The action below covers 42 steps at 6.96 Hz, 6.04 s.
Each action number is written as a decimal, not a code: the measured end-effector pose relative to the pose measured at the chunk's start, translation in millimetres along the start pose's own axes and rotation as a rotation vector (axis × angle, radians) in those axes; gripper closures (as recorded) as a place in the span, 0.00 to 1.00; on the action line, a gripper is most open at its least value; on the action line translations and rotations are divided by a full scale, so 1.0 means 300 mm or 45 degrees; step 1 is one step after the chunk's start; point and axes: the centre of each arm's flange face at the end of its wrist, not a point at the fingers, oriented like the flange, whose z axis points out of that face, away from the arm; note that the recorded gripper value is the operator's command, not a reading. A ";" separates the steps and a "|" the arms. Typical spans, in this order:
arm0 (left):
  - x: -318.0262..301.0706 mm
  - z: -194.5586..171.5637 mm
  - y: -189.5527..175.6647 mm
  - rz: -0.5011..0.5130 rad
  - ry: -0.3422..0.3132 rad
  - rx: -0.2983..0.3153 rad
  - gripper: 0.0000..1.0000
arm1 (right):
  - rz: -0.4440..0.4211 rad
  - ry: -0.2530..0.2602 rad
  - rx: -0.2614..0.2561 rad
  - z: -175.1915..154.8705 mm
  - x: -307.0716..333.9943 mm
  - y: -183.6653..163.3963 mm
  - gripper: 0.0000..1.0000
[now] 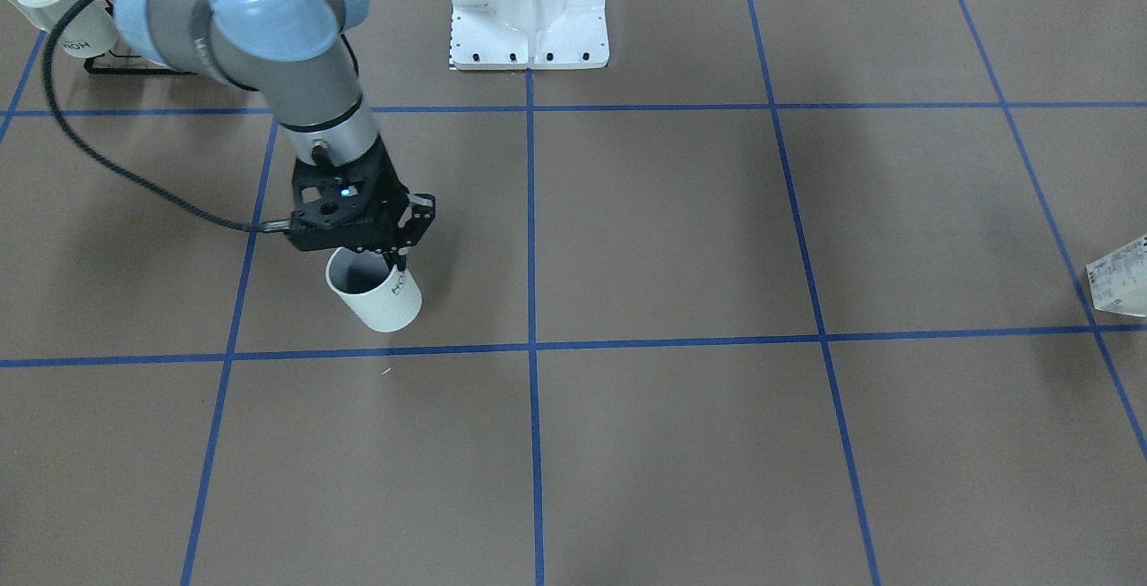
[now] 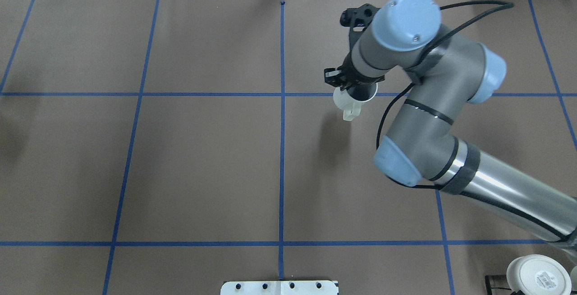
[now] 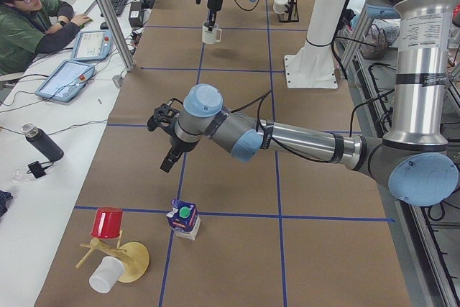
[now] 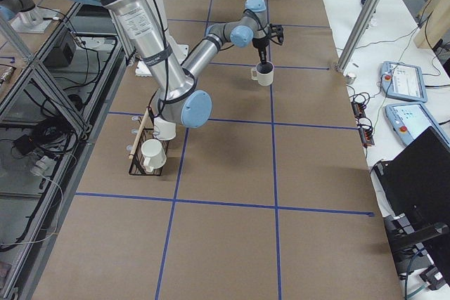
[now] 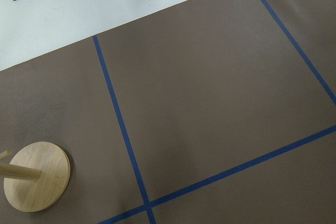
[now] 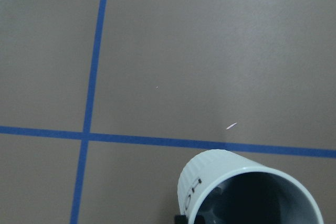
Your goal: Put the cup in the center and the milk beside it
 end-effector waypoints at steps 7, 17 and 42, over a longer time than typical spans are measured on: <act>-0.008 0.020 0.015 -0.009 0.012 -0.018 0.01 | 0.199 0.154 -0.096 0.083 -0.549 0.284 1.00; -0.011 0.025 0.018 -0.012 0.013 -0.022 0.01 | 0.211 0.068 -0.067 -0.062 -0.585 0.166 0.00; -0.387 0.317 0.205 -0.109 0.103 -0.290 0.01 | -0.176 0.231 -0.312 -0.204 2.306 0.134 0.00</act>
